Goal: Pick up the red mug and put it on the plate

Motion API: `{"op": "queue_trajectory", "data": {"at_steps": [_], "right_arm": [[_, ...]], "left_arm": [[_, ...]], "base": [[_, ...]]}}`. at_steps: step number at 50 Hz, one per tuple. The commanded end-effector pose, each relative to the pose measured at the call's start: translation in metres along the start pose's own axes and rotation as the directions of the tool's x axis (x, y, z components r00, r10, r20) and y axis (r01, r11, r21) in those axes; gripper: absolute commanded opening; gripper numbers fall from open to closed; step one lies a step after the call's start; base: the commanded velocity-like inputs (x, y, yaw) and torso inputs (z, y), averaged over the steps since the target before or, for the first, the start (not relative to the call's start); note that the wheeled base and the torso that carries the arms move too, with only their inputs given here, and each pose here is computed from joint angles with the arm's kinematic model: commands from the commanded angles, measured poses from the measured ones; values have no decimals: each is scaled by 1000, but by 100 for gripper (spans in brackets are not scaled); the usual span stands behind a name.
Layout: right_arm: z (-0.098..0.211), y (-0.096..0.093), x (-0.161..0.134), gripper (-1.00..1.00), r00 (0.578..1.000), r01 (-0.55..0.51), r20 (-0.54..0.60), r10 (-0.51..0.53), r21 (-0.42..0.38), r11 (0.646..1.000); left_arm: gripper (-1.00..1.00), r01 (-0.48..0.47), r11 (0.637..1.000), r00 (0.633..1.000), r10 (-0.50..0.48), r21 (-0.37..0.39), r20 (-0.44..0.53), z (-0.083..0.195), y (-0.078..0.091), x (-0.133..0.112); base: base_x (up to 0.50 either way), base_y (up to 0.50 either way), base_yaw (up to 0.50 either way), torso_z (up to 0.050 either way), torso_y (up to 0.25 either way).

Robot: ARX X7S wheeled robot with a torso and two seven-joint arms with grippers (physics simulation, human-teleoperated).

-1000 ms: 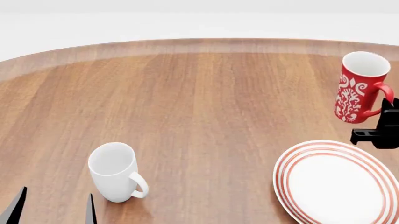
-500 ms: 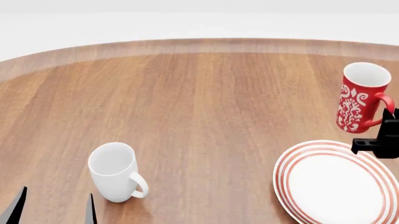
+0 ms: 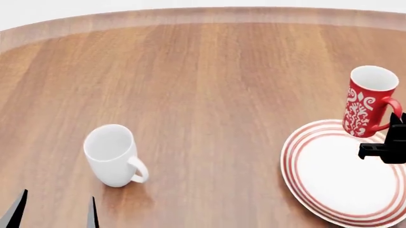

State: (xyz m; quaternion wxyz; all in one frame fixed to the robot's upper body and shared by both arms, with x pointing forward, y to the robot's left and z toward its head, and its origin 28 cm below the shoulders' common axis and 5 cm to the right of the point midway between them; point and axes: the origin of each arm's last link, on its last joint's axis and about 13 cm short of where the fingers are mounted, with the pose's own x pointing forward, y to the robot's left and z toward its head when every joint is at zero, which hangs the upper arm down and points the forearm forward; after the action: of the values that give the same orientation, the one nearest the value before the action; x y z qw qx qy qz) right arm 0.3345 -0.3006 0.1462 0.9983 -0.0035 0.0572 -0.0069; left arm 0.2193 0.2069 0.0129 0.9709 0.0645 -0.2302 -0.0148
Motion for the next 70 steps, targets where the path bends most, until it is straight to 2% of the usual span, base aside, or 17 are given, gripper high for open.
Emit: {"op": "queue_trajectory", "data": {"at_steps": [1,48,65,70], "right_arm": [[4,-1,0,-100,1000,8,19,-8,-9,1000],[3,-1,0,-100,1000,15,23,-15,6,1000],[-4,-3,-2,-100,1000,10,18,-10,16,1000],[-6,-2,-3,-100,1000,-21,-2,21,4,1000]], "left_arm": [[100,1,1000,1000,-1,-3,2,0,0,0],[100,0,1000,1000,0,-4,9,0,0,0],[100,7,1000,1000,-7,-9,12,0,0,0],[100,8,1000,1000,-8,-9,12,0,0,0]], "base": [[0,0,0,0,-145],[0,0,0,0,-144],[0,0,0,0,-6],[0,0,0,0,0]]}}
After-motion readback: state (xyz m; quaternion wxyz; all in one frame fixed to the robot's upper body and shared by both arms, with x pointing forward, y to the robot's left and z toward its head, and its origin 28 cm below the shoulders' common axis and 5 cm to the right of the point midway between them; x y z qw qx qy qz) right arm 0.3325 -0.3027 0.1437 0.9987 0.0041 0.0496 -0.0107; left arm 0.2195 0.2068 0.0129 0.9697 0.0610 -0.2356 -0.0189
